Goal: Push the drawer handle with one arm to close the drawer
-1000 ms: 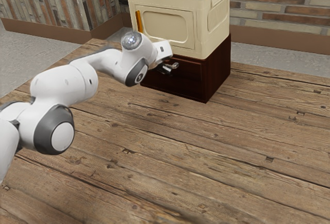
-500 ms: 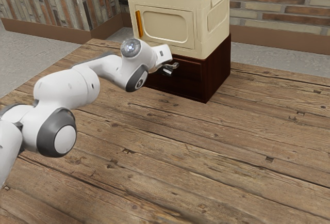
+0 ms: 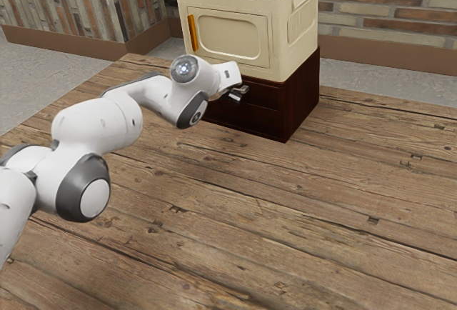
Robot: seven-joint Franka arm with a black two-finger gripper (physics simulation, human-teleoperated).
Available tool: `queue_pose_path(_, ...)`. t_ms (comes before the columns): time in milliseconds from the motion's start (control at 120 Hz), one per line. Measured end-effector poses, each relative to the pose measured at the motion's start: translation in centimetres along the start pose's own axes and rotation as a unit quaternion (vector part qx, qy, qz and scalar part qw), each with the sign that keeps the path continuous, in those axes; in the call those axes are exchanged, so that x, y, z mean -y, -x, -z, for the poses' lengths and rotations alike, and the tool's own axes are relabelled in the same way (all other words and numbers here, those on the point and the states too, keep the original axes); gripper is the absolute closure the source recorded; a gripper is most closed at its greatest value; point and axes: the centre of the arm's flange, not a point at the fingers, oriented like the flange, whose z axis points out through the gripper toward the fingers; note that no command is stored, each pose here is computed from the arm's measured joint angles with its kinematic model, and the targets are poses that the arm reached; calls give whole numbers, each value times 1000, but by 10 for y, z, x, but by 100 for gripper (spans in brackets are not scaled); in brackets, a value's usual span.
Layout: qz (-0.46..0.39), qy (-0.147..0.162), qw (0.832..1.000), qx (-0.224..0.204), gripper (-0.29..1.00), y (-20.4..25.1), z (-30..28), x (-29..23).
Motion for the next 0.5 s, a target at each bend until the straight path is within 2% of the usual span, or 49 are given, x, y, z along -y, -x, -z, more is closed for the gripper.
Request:
queue_pose_path(42,1,1,1000,0,77,0,0,0)
queue_pose_path(108,7,7,1000,2,66,-1,2,-1)
queue_pose_path(158,7,11,1000,9,73,-2,9,-1)
queue_pose_path(175,5,14,1000,13,69,-2,14,-2)
queue_pose_path(250,1,40,998,56,52,10,54,-14)
queue_pose_path(333,-14,60,994,94,35,-4,118,-28)
queue_pose_path(375,-17,70,991,114,28,-8,135,-32)
queue_pose_path(450,9,113,980,162,19,-7,152,-29)
queue_pose_path(500,-11,126,974,187,15,-16,172,-39)
